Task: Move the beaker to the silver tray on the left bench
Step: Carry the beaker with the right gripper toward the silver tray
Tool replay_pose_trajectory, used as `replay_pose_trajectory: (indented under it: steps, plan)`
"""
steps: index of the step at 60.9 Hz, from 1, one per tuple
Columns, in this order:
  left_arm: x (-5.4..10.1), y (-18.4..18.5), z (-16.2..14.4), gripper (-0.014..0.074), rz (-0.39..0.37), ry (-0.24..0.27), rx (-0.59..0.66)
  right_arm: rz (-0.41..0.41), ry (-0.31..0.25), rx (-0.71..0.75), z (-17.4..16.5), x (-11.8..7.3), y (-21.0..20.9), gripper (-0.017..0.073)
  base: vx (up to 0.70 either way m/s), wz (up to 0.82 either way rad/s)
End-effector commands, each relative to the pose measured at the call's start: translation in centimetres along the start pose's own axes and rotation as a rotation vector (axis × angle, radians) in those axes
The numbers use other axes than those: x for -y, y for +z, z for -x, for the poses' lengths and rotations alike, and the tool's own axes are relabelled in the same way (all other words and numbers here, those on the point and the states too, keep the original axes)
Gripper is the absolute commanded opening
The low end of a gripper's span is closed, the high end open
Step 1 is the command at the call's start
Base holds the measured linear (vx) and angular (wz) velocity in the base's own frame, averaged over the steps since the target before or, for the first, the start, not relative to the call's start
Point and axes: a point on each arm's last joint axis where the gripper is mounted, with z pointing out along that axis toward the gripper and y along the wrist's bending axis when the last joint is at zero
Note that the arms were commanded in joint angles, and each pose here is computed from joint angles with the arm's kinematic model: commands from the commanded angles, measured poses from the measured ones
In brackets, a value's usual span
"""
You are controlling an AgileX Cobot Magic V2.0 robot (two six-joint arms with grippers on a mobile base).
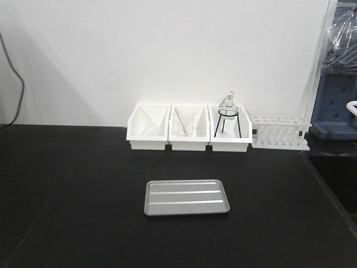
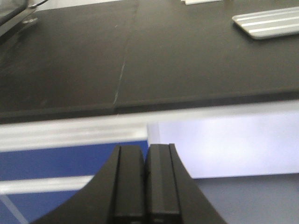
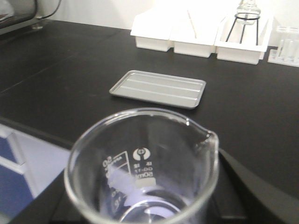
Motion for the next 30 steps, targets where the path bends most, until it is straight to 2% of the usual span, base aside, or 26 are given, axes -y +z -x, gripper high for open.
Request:
replay_pose_trajectory:
  steps: [1,30]
  plan:
    - [0.07,0.16,0.09,0.0001,-0.006,-0.003,0.063,0.028,-0.013,0.1,1.6,-0.3,-0.16,-0.001,0.42,-0.2]
    - [0.07,0.16,0.09,0.0001,-0.006,-0.003,0.063,0.028,-0.013,0.1,1.6,-0.3,-0.16,-0.001,0.38,-0.09]
